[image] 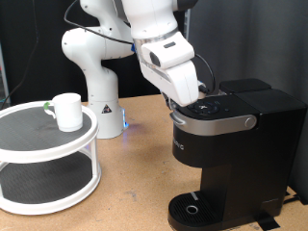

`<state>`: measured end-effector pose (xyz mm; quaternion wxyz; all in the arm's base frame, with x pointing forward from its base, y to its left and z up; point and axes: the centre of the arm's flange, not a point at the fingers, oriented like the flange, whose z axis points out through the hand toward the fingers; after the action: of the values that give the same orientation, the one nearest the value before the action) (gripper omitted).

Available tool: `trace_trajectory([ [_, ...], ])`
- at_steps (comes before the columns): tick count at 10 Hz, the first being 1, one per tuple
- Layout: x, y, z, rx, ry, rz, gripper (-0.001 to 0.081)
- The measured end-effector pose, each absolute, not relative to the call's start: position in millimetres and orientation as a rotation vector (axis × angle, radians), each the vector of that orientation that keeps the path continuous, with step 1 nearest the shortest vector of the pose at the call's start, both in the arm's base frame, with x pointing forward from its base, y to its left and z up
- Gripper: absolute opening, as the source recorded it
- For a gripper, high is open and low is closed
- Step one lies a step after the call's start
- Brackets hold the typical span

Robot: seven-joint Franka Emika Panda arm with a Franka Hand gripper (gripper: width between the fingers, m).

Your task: Make a cup of coffee with the keurig machine

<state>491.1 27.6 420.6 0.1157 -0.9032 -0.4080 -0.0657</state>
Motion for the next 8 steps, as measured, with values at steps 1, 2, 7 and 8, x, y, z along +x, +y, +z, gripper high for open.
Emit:
trace_trajectory([
  [1, 491, 27, 421, -2.641, -1.188, -0.200, 0.0004],
  [2, 492, 26, 423, -2.631, -1.183, -0.223, 0.0004],
  [7, 488, 5, 460, -2.594, -1.200, -0.358, 0.0004],
  [8, 487, 0, 469, -2.589, -1.199, -0.370, 0.0004],
])
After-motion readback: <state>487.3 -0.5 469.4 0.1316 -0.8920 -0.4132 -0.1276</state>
